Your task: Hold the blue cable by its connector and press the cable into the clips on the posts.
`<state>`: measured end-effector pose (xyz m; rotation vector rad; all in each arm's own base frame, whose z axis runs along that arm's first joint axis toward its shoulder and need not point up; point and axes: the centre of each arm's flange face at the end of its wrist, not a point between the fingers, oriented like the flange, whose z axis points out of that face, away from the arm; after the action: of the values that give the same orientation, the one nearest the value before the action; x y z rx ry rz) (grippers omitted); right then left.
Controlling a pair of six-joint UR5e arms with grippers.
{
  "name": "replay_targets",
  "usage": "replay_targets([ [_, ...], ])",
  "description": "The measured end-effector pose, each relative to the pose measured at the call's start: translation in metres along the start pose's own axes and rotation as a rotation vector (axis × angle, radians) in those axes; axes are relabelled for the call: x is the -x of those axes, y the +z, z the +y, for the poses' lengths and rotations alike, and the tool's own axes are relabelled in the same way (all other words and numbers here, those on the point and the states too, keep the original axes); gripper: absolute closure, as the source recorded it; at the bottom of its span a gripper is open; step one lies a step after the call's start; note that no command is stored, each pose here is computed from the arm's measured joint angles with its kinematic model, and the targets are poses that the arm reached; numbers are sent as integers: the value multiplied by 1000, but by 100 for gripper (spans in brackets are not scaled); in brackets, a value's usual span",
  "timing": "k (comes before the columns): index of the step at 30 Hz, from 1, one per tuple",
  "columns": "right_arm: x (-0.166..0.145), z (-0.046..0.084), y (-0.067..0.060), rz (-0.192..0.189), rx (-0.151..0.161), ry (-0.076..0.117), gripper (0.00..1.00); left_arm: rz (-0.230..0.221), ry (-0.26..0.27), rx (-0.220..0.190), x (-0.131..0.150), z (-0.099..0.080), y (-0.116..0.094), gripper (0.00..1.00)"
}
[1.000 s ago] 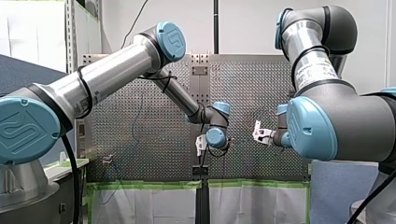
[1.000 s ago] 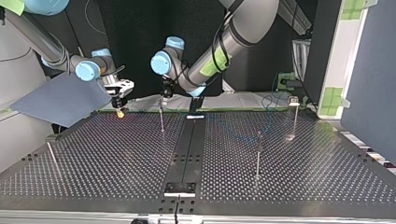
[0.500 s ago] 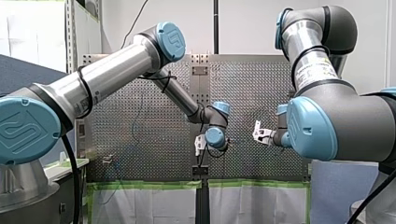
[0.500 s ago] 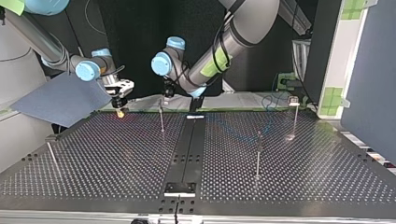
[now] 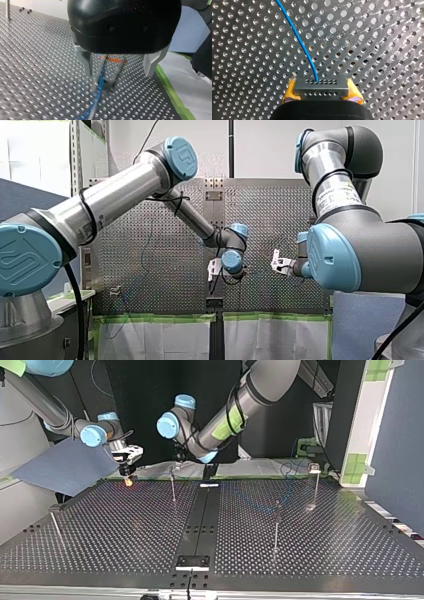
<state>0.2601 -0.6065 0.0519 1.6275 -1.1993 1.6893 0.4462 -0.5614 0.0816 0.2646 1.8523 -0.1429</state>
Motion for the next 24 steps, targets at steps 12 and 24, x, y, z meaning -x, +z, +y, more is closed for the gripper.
replay_targets([
  [12,0,2,0,2,2,0,100,-83,-23,-2,34,1,-37,0],
  [24,-1,4,0,4,5,2,100,-187,-131,36,67,17,-70,0],
])
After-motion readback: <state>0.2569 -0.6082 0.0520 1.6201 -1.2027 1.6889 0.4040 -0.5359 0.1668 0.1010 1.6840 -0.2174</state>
